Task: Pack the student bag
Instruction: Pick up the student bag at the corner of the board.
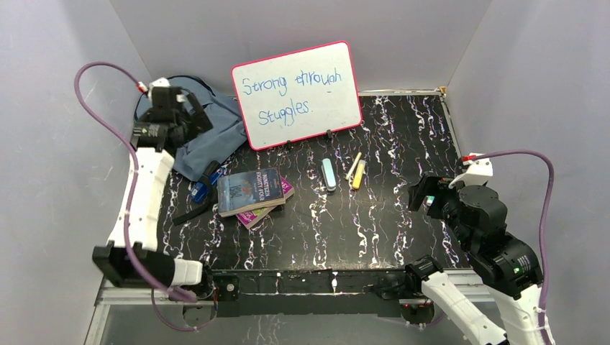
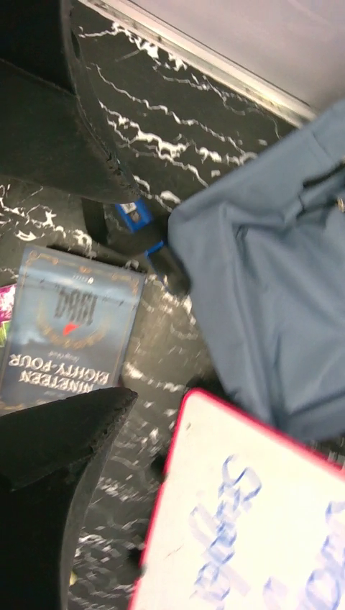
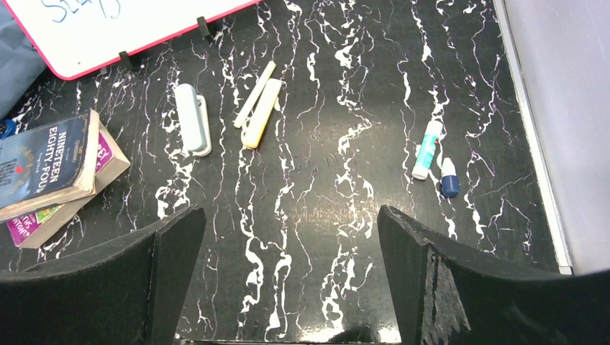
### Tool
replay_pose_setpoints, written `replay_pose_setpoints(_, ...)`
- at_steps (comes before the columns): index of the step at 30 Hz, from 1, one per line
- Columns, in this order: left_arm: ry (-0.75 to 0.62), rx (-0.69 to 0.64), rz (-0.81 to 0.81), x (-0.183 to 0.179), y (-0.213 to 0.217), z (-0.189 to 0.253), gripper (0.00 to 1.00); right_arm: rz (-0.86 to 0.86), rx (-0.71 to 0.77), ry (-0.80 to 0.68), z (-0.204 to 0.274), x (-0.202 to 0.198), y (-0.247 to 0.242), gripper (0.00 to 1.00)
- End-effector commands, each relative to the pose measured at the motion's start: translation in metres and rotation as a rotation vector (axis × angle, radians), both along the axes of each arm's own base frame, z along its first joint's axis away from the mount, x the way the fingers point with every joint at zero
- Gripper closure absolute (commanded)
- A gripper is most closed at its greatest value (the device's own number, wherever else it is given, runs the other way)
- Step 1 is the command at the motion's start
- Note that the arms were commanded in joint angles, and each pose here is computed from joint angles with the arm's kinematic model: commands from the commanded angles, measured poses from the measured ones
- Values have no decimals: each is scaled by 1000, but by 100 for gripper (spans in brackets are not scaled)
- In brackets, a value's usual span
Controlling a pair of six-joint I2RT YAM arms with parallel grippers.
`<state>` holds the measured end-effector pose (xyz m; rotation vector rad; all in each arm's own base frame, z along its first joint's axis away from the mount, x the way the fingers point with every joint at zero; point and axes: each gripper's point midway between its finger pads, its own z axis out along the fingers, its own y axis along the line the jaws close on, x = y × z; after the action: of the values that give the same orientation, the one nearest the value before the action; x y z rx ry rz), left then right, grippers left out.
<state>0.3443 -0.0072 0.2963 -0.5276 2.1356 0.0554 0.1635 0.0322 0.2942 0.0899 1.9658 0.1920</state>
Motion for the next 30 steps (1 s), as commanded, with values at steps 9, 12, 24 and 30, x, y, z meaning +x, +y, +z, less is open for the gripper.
replay_pose_setpoints(9,49,-61,294,42,137,-13,5,0,50,-35,16,-4,1,1)
replay_pose_setpoints(12,52,-64,334,52,166,-19,5,27,50,-26,15,-1,7,1)
replay_pose_setpoints(24,74,283,224,93,229,-45,5,142,184,78,-9,1,48,1)
replay_pose_setpoints(30,212,379,124,96,239,-82,6,188,172,121,-15,10,60,1)
